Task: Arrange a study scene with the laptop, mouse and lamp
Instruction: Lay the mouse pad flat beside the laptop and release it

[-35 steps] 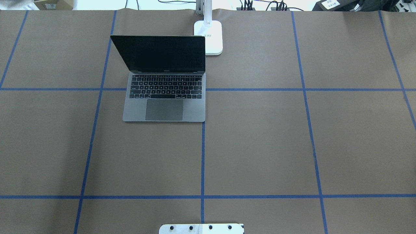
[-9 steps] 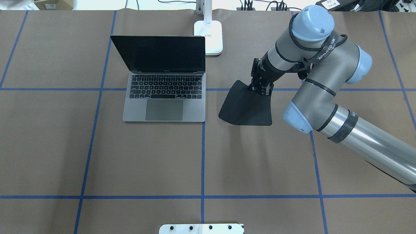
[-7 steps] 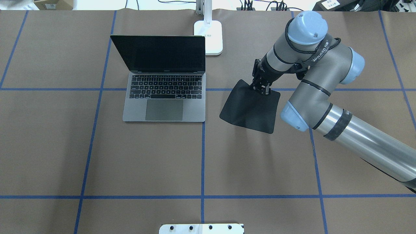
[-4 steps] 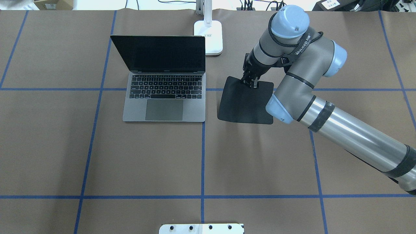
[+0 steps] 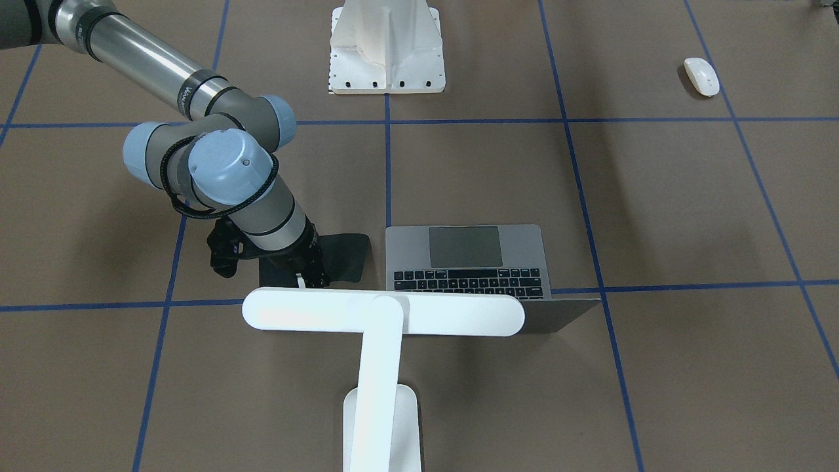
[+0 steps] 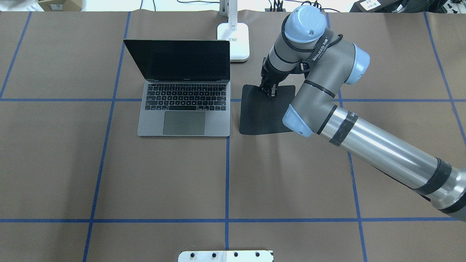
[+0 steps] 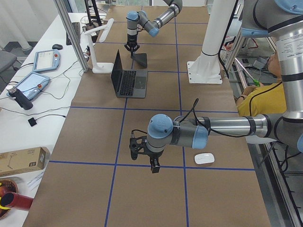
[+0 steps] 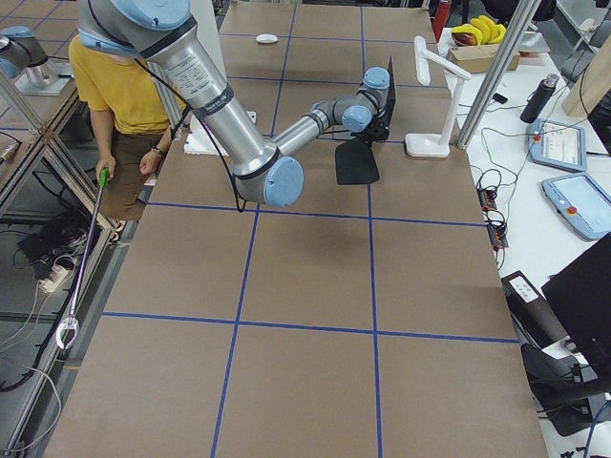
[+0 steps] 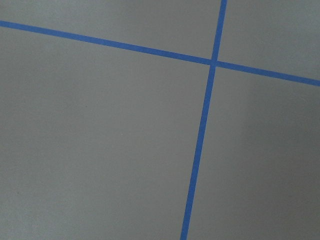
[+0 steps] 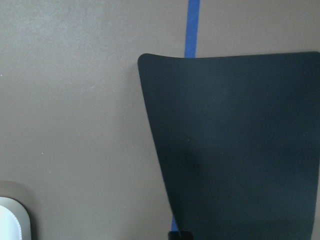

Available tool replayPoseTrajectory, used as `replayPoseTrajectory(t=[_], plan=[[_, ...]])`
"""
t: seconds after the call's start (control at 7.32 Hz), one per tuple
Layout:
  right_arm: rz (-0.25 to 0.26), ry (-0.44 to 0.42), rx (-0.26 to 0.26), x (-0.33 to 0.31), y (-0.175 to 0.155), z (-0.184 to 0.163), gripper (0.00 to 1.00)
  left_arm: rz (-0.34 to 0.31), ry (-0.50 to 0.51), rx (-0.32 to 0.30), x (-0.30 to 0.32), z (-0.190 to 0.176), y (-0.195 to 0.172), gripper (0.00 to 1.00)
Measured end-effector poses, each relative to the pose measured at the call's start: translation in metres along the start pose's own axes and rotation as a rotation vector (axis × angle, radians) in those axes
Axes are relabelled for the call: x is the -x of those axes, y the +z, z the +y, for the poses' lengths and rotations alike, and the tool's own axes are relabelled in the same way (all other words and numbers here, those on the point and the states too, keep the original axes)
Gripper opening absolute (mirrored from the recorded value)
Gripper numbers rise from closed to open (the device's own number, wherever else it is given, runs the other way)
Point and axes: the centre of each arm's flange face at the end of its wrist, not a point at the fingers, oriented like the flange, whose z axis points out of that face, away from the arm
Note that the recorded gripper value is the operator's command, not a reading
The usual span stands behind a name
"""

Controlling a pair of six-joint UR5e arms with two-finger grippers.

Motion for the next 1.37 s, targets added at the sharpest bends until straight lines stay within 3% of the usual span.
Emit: replayPoseTrajectory(t=[0.14,0.27,0.55,0.82,1.09,1.37], plan=[[0.0,0.025,-0.004,0.001,0.002,0.0,0.43,0.0,-0.002,0.002,0.001,0.0,0.001,1.0],[0.001,0.047,-0.008,0.002,0.003,0.0,0.99,-0.001,-0.003,0.003,0.002,0.0,0.002,1.0],[-0.001,0.051,-0.005,0.002,0.002,0.001,1.0,-0.001,-0.006,0.005,0.002,-0.001,0.003,1.0],[-0.018,-0.007,0.018,-0.003,-0.011,0.003,1.0,0.002,0.001,-0.002,-0.001,-0.003,0.0,1.0],[-0.054,-0.166,0.036,-0.017,-0.039,-0.025,1.0,0.006,0.014,-0.016,-0.007,-0.004,-0.006,1.0],[-0.095,-0.357,0.022,-0.033,-0.076,-0.079,1.0,0.013,0.051,-0.044,-0.018,-0.007,-0.015,1.0]])
